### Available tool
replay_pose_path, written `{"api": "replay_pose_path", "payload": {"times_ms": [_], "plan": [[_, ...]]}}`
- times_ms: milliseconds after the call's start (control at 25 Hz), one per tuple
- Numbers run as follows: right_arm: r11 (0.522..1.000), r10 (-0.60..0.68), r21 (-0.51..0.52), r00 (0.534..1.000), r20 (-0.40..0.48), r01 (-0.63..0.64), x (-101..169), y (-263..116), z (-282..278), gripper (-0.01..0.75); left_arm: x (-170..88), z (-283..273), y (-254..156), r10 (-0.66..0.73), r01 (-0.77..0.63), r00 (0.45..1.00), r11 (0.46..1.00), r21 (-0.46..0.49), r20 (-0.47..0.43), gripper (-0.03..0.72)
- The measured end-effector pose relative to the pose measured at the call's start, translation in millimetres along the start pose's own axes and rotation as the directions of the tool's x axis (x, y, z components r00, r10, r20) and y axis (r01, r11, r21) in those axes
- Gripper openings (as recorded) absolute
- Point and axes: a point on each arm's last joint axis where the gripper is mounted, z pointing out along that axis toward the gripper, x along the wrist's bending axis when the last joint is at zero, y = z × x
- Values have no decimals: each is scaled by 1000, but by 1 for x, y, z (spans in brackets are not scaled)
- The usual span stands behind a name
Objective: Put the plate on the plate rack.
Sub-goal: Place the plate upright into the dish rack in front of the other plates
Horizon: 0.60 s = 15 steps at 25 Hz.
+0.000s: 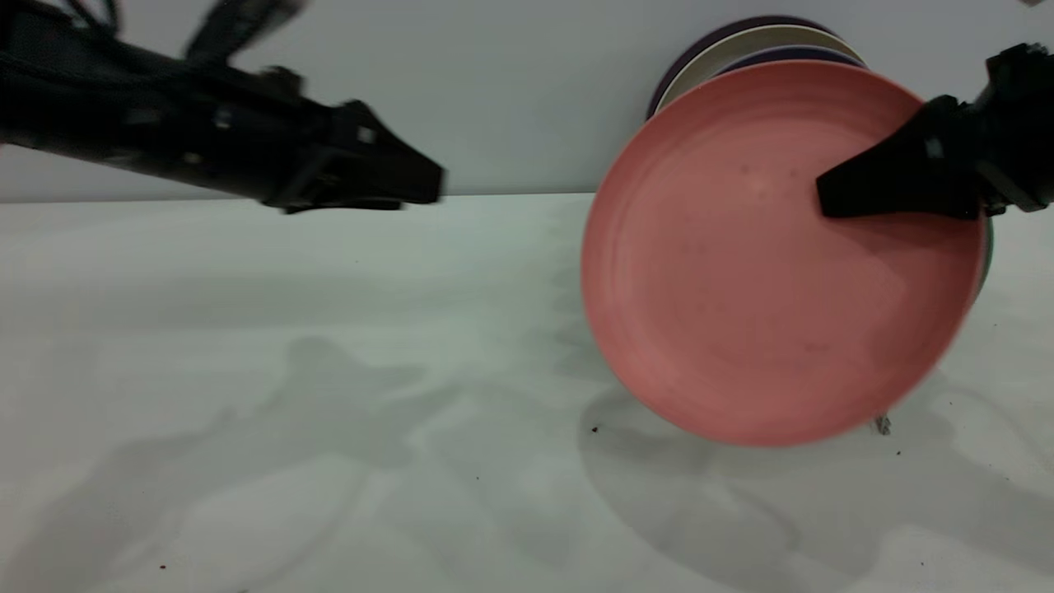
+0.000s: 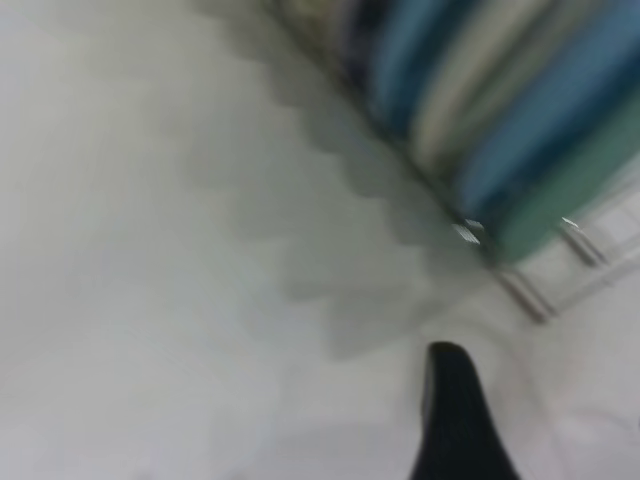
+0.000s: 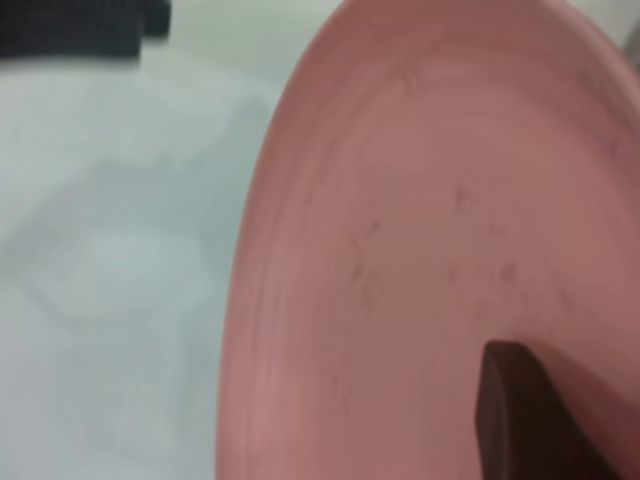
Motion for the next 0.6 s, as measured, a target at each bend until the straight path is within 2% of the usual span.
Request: {"api": "replay_pose_path", "payload": {"times_ms": [80,160,360,600], "plan": [[986,-167,9,985,-38,167,2,-1,-1,162,15,-10,2,-45,44,998,999,-21,-35,504],[962,-267,37,960,-82,271,3,1,-2,162,26,-19,3,-83,80,995,996,-41,-62,513],[854,-486,99,852,-194,510,2,12,-5,162,45,-33,3,-126,120,987,991,-68,-104,515],[716,-665,111,722,-189,689,-9,48,-12,162,47,-34,-2,-78,77,989,997,-18,-123,515]]}}
